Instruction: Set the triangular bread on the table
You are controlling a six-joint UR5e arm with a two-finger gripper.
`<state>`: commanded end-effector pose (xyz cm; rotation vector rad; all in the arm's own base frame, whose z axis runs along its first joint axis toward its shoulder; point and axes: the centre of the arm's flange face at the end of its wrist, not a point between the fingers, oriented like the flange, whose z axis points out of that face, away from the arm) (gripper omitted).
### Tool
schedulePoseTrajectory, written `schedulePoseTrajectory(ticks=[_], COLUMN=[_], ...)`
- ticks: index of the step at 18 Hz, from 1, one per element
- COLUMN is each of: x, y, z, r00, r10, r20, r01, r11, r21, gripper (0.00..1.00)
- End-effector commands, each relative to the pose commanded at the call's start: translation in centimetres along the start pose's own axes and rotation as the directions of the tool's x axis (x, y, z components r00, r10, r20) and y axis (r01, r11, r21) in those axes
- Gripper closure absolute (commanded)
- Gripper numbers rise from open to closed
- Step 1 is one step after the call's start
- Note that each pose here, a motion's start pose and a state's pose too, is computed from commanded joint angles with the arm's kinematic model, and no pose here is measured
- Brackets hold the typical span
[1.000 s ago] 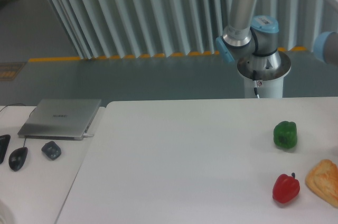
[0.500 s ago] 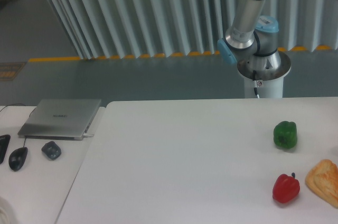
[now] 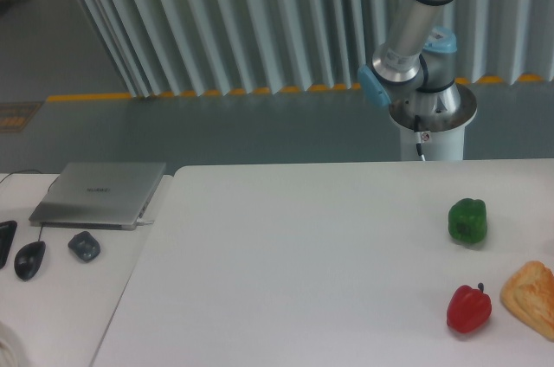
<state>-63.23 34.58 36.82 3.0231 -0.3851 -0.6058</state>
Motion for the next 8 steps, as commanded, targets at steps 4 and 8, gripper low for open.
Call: schedulePoseTrajectory(ticks=[4,8], x=[-0.09,0.64], y=[0.22,-0.39], z=[0.69,0.29], r00=[1.0,0.997], r10=[0.01,0.074], r20=[-0.006,-0.013], r01=[-0.01,-0.075], r11=[1.0,0.997], r21=[-0.009,-0.023], gripper=[0.0,0.0])
